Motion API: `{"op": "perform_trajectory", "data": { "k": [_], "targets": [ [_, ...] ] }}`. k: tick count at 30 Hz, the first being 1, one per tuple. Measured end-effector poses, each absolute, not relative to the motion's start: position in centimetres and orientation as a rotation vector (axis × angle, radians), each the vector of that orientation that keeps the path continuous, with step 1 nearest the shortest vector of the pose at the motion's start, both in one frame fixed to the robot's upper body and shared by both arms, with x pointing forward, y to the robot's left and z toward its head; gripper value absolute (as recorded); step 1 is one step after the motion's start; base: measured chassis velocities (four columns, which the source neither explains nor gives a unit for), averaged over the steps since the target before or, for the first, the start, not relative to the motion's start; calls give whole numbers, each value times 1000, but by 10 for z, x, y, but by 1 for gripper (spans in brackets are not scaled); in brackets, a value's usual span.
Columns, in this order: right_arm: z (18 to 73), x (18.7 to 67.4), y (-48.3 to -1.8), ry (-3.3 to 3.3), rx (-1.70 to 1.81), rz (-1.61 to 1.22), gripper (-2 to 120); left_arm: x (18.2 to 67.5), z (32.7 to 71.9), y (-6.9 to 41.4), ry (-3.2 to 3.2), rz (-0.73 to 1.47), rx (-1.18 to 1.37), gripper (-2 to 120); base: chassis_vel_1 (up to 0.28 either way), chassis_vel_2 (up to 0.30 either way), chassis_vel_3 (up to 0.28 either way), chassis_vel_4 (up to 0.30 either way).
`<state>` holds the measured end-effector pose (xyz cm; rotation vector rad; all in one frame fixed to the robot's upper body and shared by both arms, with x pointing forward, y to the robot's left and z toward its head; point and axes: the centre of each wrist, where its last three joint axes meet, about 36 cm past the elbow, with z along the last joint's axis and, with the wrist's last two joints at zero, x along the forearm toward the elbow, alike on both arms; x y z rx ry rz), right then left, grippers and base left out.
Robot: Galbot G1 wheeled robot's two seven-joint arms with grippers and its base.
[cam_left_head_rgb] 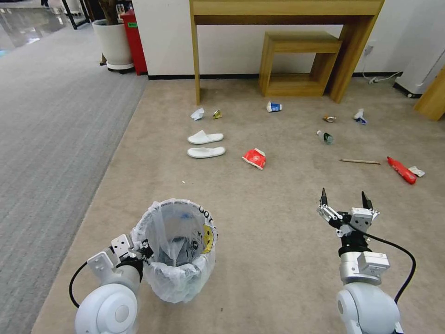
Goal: Pick up the trash bin and place the garbage on the floor into it.
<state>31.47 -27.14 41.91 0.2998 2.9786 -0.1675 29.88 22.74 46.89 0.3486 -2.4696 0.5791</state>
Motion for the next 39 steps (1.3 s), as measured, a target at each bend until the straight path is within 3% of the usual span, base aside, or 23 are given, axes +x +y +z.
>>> {"op": "perform_trajectory", "data": {
  "k": [14,39],
  "targets": [
    [411,320,-272,2940,271,-154,100,304,463,230,-2463,579,366,1,158,155,-151,-145],
    [416,326,-279,2940,211,-167,100,306,459,229,-2467,581,372,1,1,6,2,-1]
  ]
}}
